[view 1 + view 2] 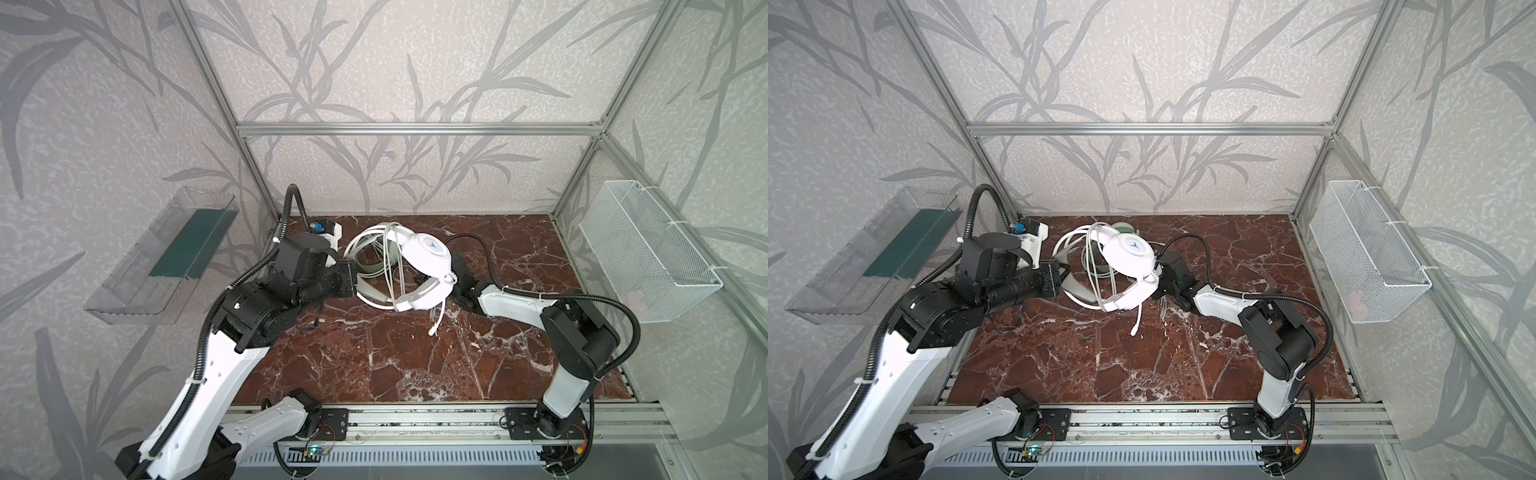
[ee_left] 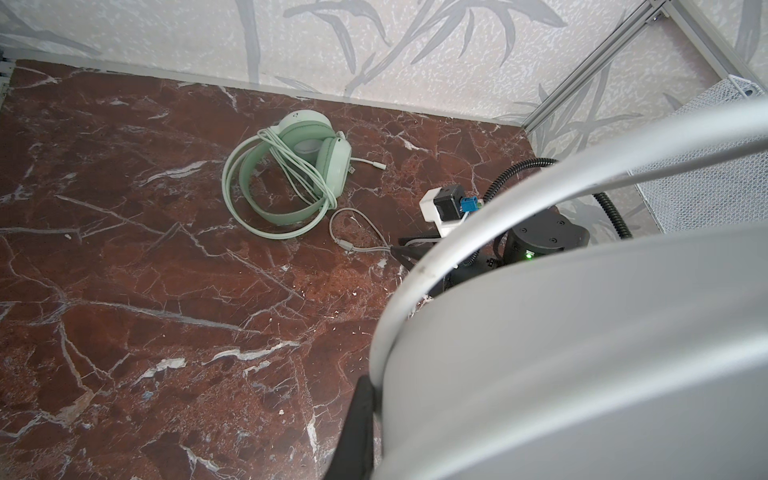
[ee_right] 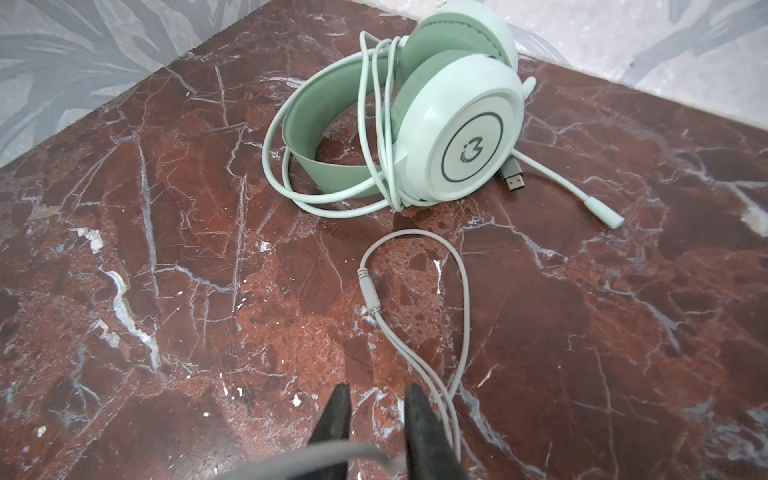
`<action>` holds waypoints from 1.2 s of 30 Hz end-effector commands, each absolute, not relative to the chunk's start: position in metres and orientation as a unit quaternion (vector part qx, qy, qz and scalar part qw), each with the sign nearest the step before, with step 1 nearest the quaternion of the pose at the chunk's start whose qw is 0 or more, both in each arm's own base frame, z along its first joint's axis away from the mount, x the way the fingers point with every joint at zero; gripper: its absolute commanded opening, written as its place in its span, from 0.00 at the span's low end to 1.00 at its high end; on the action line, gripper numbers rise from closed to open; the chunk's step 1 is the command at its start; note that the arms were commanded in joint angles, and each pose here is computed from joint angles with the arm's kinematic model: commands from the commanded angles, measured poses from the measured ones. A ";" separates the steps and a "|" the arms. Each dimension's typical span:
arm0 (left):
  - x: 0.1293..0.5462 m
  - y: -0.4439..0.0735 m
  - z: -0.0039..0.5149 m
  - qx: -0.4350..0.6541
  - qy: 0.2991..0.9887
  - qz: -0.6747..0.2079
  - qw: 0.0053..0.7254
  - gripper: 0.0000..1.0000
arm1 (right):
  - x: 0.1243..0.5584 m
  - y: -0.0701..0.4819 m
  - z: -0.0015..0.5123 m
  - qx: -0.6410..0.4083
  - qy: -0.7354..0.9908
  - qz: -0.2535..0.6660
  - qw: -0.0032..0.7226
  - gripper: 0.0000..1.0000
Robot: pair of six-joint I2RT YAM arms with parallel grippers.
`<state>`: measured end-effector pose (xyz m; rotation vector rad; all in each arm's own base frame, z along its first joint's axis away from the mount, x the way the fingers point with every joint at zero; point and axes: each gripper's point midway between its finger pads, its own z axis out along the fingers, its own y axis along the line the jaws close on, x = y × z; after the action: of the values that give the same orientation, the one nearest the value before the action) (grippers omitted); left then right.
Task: Wrap the headphones
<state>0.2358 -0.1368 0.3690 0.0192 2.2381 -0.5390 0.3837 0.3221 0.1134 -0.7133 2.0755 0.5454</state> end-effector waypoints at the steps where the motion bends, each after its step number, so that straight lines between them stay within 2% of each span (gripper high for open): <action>1: 0.237 -0.139 0.403 -0.007 0.858 -0.254 0.447 0.00 | 0.386 0.325 0.107 -0.281 0.834 0.218 0.421 0.16; 8: 0.237 -0.135 0.409 -0.012 0.852 -0.249 0.459 0.00 | 0.378 0.324 0.098 -0.278 0.840 0.227 0.407 0.00; 22: 0.250 -0.103 0.400 -0.065 0.859 -0.188 0.473 0.00 | 0.313 0.330 0.064 -0.287 0.849 0.233 0.378 0.00; 35: 0.271 -0.081 0.378 -0.118 0.869 -0.194 0.439 0.00 | 0.253 0.333 0.032 -0.317 0.856 0.221 0.344 0.00; 36: 0.272 -0.081 0.376 -0.120 0.870 -0.194 0.438 0.00 | 0.249 0.337 0.046 -0.323 0.847 0.222 0.359 0.00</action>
<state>0.2581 -0.0754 0.3436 -0.2584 2.3064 -0.3758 0.2638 0.3467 0.0520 -0.8185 2.1458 0.6357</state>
